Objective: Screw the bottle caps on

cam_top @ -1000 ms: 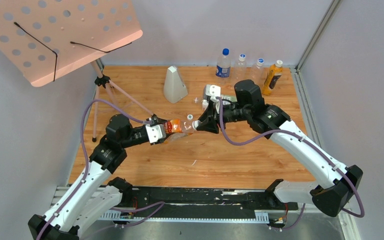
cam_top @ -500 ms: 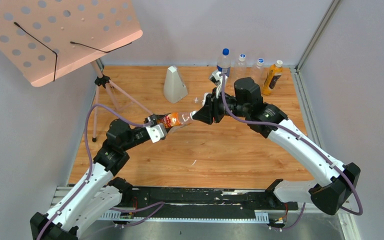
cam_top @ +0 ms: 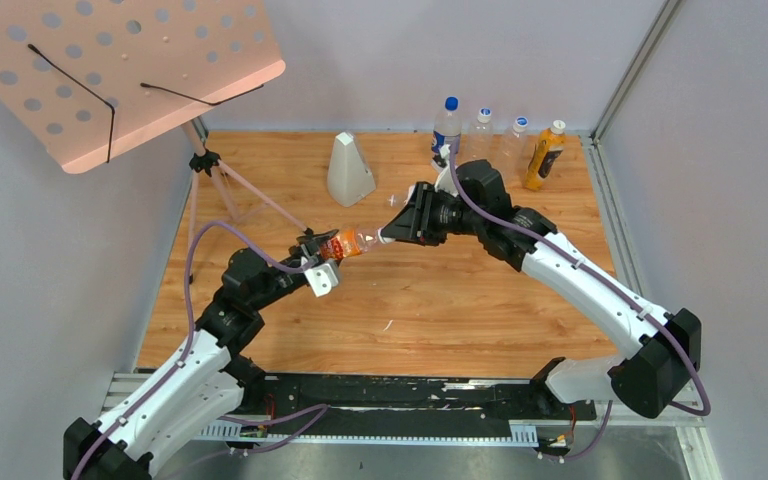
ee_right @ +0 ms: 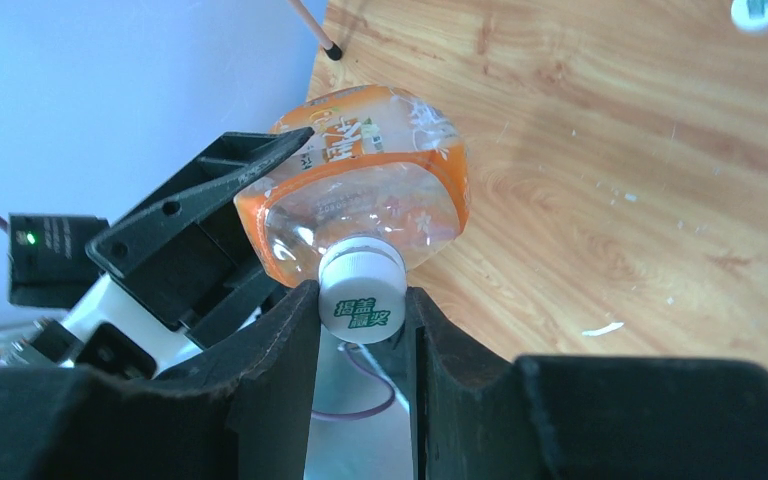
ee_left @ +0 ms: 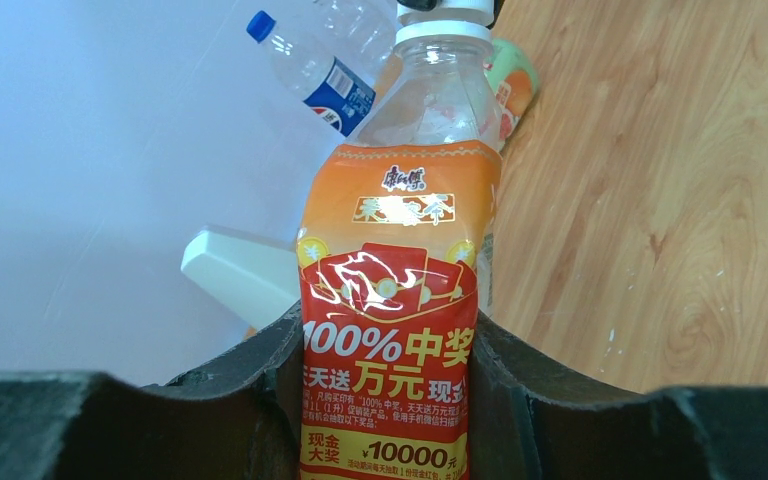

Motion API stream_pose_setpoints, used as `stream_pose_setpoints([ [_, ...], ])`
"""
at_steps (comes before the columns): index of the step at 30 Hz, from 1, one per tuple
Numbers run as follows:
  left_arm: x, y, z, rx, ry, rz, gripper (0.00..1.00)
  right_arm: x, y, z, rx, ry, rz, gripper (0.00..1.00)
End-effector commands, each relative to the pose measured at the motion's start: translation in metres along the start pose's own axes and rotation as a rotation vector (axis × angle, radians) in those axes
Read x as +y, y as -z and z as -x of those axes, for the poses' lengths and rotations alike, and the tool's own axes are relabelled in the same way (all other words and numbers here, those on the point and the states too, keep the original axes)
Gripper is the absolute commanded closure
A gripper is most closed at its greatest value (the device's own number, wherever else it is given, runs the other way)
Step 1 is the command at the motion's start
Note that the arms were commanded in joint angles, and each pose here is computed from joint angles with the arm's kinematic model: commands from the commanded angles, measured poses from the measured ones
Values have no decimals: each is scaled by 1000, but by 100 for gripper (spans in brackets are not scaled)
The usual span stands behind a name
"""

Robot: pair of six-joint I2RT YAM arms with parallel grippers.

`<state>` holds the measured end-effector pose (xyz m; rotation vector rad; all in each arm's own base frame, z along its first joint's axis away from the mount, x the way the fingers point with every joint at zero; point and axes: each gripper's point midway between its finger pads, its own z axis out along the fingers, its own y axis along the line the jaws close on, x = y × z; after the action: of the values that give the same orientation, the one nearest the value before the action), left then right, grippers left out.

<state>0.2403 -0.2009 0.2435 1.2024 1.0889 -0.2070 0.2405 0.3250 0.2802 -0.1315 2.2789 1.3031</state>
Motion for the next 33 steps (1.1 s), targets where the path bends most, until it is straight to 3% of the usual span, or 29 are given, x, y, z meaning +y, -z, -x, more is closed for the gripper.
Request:
stream_pose_setpoints([
  [1, 2, -9, 56, -215, -178, -11, 100, 22, -15, -29, 120, -246, 89, 79],
  [13, -17, -15, 43, -180, -388, 7, 100, 25, -21, -32, 130, -551, 128, 78],
  [19, -15, -14, 42, -179, -383, 33, 100, 22, -16, -22, 69, -540, 128, 76],
  [25, -15, -14, 44, -188, -326, 39, 100, 25, -8, -14, 47, -432, 166, 75],
  [33, -14, -14, 46, -209, -303, 61, 100, 13, 6, -4, 21, -441, 178, 76],
])
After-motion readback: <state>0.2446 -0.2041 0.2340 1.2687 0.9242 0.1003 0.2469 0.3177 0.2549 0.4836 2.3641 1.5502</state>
